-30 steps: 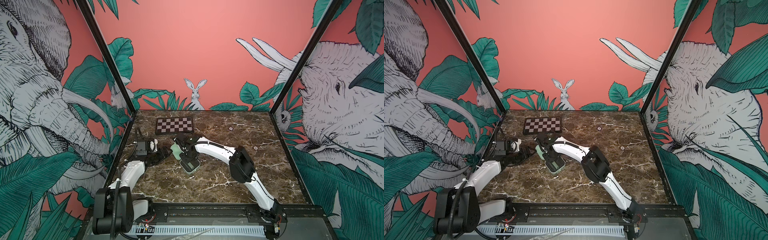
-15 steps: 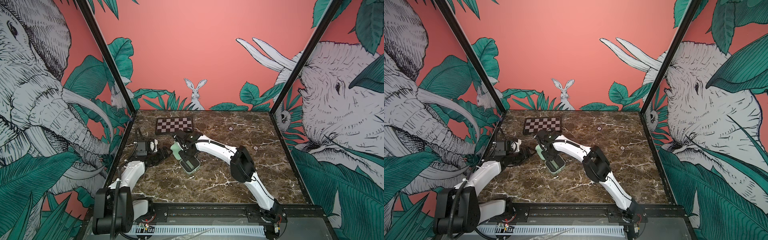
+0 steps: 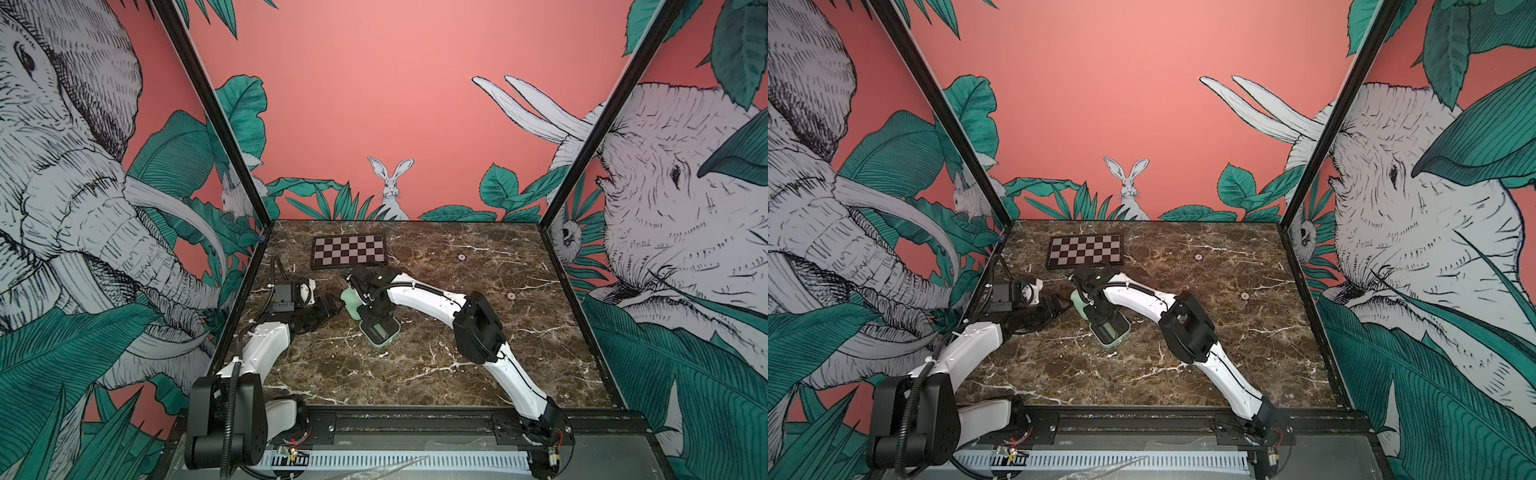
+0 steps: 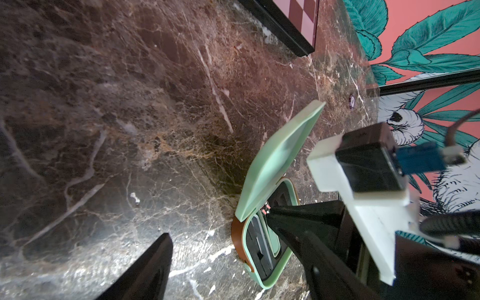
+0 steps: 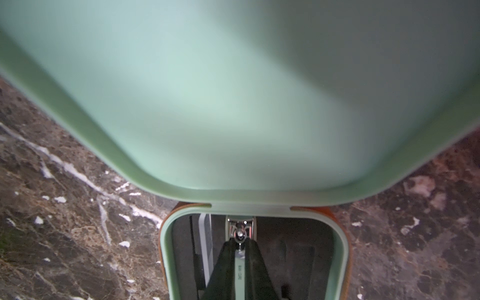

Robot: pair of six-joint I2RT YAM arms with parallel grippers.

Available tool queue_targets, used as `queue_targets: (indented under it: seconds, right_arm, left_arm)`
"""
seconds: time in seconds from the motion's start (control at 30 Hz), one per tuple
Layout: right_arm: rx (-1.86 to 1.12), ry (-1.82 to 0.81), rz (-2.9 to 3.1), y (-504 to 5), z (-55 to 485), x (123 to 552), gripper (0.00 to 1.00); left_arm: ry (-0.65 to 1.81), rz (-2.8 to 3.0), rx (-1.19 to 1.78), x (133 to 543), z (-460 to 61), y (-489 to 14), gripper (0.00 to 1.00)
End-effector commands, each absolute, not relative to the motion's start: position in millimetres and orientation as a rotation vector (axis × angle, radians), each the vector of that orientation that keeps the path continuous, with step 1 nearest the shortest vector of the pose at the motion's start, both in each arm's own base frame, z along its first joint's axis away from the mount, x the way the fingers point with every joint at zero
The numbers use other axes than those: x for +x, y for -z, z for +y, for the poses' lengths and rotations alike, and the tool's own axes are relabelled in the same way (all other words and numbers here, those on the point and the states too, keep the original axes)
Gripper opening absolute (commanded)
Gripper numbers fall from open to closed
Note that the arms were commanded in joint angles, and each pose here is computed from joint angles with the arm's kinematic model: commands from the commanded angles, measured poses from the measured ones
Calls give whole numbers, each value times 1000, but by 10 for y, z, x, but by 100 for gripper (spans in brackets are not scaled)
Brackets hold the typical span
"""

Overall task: Organize nail clipper sets
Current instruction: Place the nail clipper in the storage box, then pick up the nail clipper from the center of the board.

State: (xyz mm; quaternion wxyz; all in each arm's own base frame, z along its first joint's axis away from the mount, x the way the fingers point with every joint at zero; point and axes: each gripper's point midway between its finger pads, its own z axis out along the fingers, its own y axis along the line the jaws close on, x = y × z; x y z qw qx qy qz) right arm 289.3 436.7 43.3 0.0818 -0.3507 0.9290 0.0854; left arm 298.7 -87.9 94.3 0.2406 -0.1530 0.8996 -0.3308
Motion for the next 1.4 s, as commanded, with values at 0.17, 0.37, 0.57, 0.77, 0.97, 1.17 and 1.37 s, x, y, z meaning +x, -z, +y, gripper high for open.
queue_targets:
  seconds: [0.17, 0.37, 0.57, 0.77, 0.97, 1.17, 1.37]
  right_arm:
    - [-1022, -195, 2800, -360, 4259, 2915, 12]
    - [-927, -312, 2648, -1164, 4321, 3158, 25]
    - [-819, -238, 2614, -1514, 3783, 3391, 35]
    - [-605, -113, 2752, -1149, 2715, 3558, 43]
    - [-426, 40, 2867, -857, 1856, 3541, 52]
    - [-334, -28, 2906, -655, 1601, 3534, 56]
    - [-399, -84, 2926, -534, 1759, 3662, 57]
  left_arm:
    - [907, 2456, -414, 2962, -874, -945, 80]
    - [904, 2453, -411, 2964, -872, -965, 81]
    - [888, 2447, -397, 2970, -856, -1046, 81]
    - [881, 2441, -375, 2954, -857, -1099, 81]
    - [891, 2443, -377, 2944, -868, -1073, 83]
    - [896, 2445, -378, 2959, -872, -1059, 83]
    - [896, 2445, -382, 2953, -870, -1052, 83]
